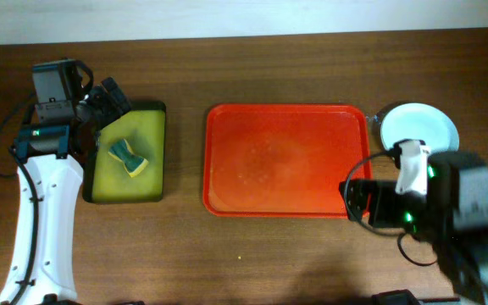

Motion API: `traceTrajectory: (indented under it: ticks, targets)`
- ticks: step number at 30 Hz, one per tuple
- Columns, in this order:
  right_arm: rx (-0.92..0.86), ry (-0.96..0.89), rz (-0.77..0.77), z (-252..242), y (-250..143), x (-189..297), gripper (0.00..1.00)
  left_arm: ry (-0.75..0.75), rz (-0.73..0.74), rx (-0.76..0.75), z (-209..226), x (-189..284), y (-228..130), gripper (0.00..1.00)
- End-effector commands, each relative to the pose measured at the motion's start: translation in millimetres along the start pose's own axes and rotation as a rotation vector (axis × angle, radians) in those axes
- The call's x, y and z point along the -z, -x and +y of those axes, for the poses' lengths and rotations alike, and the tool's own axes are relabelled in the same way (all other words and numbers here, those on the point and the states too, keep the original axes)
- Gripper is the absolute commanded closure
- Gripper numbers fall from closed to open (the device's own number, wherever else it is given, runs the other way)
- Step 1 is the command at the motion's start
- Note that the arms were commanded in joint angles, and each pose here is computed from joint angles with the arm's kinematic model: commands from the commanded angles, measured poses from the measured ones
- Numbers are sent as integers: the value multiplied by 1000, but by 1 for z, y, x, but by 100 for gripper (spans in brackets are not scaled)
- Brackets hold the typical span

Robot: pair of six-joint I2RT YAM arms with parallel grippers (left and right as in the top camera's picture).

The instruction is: Clean dirty plates on tray and stack at the side

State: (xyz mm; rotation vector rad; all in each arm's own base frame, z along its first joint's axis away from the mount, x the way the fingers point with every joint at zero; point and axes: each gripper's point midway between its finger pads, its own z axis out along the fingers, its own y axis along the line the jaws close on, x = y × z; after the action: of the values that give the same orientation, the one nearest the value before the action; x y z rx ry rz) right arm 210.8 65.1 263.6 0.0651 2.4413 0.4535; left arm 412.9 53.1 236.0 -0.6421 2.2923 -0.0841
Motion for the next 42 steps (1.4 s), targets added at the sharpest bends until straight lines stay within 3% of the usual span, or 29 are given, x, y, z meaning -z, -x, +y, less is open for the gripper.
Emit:
traceTrajectory:
  ticks: [1,9,19,23,26,28,42]
  targets:
    - [55,36,-161,-5,-20,3,1,-6,3,-2,-1,0,0,1]
    - [186,181,-720,-15,-19,-36,1,-6,3,-2,-1,0,0,1]
    - [156,86,-944,-49,-10,-59,1,-6,4,-2,-1,0,0,1]
    - [110,-27,-968,-73,-5,-56,1,-6,4,-2,-1,0,0,1]
    - [87,-121,-825,-95,-27,-83,1,-6,4,-2,-1,0,0,1]
    - [140,-142,-821,-94,-27,-83,1,-6,4,-2,-1,0,0,1]
    - [139,-144,-822,-94,-27,-83,1,-6,4,-2,-1,0,0,1]
